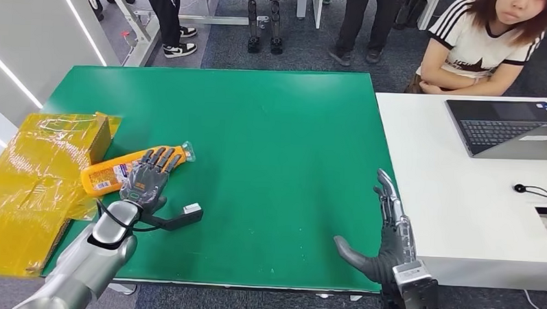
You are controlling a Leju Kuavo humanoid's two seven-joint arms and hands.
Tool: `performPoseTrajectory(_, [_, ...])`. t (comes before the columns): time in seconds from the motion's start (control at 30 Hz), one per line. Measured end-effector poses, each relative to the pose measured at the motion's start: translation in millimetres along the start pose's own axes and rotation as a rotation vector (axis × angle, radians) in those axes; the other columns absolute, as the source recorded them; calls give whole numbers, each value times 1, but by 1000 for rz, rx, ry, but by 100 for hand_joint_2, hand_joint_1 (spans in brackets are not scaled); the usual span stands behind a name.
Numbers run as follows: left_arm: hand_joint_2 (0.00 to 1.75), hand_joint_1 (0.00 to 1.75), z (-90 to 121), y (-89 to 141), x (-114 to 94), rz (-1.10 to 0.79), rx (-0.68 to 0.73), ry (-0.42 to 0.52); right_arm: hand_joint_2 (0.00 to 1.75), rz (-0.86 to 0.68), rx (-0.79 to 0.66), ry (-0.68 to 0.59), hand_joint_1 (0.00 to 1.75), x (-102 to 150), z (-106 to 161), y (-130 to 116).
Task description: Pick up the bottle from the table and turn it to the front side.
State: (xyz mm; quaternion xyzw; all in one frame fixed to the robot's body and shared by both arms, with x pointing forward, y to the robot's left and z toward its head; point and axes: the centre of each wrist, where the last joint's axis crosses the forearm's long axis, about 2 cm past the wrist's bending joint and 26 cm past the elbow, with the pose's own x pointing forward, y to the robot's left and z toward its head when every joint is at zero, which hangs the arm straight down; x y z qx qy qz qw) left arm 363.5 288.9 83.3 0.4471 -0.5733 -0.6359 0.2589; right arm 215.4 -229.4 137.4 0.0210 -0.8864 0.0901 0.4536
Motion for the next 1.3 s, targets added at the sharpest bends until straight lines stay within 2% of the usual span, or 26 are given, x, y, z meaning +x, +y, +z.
performPoseTrajectory(0.13, [175, 0, -3, 1, 5, 47, 23, 5, 175, -4, -8, 9, 0, 0, 1, 0])
performPoseTrajectory(0.27, [175, 0, -11, 6, 18, 200, 134, 21, 175, -1, -8, 23, 0, 2, 4, 0])
performPoseTrajectory(0.43, [175, 0, -23, 28, 54, 637, 444, 42, 175, -4, -36, 32, 0, 4, 9, 1])
performPoseTrajectory(0.57, [175, 0, -28, 60, 91, 985, 734, 27, 175, -38, -59, 25, 0, 3, 9, 4])
performPoseTrajectory(0.67, [175, 0, -28, 84, 119, 1159, 848, 9, 175, -70, -62, 29, 0, 1, 8, 13])
performPoseTrajectory(0.8, [175, 0, -28, 105, 152, 1468, 781, -95, 175, -119, -63, 43, 0, -3, 9, 27])
performPoseTrajectory(0.93, [175, 0, -21, 104, 173, 1629, 683, -182, 175, -152, -75, 61, 0, -5, 14, 37])
performPoseTrajectory(1.1, [175, 0, -12, 97, 186, 1751, 597, -203, 175, -185, -97, 107, 0, -9, 24, 49])
performPoseTrajectory(1.3, [175, 0, -9, 94, 190, 1783, 566, -204, 175, -195, -106, 138, 0, -8, 34, 55])
